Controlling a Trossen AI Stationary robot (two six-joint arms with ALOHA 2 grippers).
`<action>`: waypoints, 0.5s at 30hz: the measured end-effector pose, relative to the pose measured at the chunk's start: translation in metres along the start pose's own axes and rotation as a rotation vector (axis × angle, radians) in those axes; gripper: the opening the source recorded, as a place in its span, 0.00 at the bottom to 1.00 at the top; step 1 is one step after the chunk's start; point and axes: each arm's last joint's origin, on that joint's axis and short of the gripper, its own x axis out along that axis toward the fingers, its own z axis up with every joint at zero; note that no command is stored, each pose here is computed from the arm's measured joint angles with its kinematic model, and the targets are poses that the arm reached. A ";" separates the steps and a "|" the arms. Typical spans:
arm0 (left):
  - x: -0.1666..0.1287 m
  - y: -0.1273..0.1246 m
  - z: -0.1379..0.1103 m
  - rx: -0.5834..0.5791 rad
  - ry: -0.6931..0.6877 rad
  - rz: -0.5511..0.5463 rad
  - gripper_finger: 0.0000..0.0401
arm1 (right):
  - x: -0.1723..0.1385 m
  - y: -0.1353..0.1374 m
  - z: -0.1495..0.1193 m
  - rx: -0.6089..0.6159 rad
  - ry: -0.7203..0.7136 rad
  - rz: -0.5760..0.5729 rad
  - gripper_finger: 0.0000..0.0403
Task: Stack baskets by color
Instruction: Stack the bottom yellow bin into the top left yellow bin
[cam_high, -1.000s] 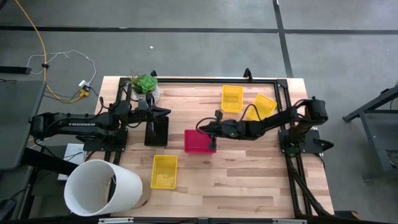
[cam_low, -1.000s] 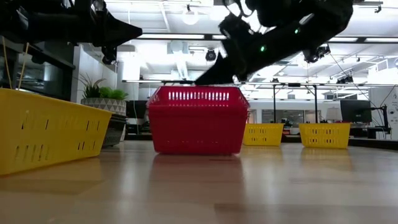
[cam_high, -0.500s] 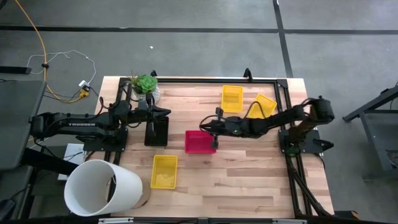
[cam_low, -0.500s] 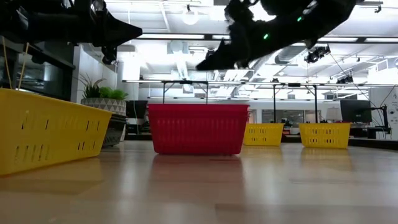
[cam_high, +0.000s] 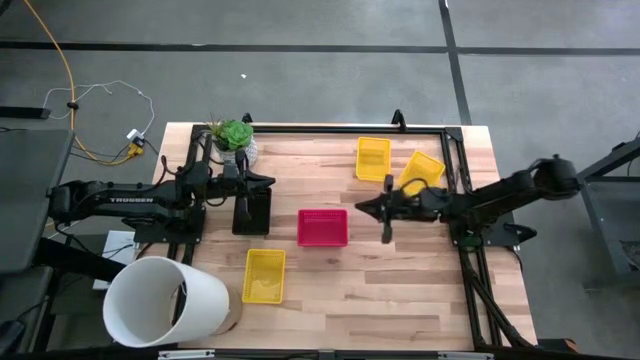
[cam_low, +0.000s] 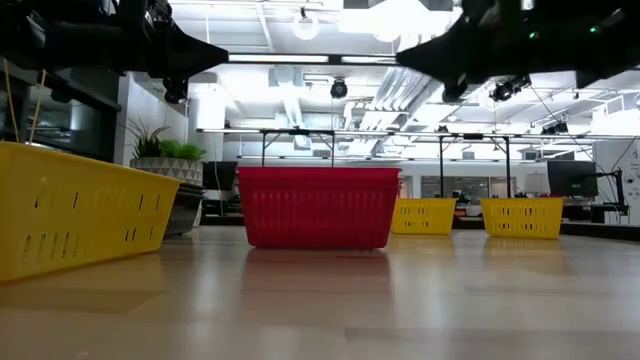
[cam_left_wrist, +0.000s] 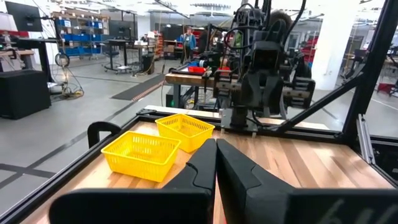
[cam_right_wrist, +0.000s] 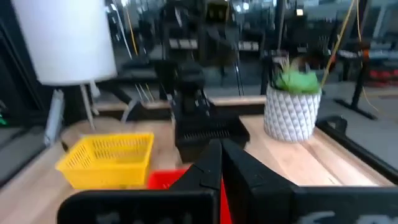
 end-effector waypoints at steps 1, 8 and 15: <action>0.000 0.000 0.000 -0.001 0.000 0.000 0.00 | -0.003 0.001 0.002 0.001 -0.024 0.007 0.00; 0.000 0.000 0.000 0.002 0.000 0.000 0.00 | -0.003 0.006 0.013 -0.054 -0.079 0.008 0.00; 0.000 0.000 0.000 0.001 0.000 0.000 0.00 | -0.003 0.006 0.013 -0.044 -0.077 0.002 0.00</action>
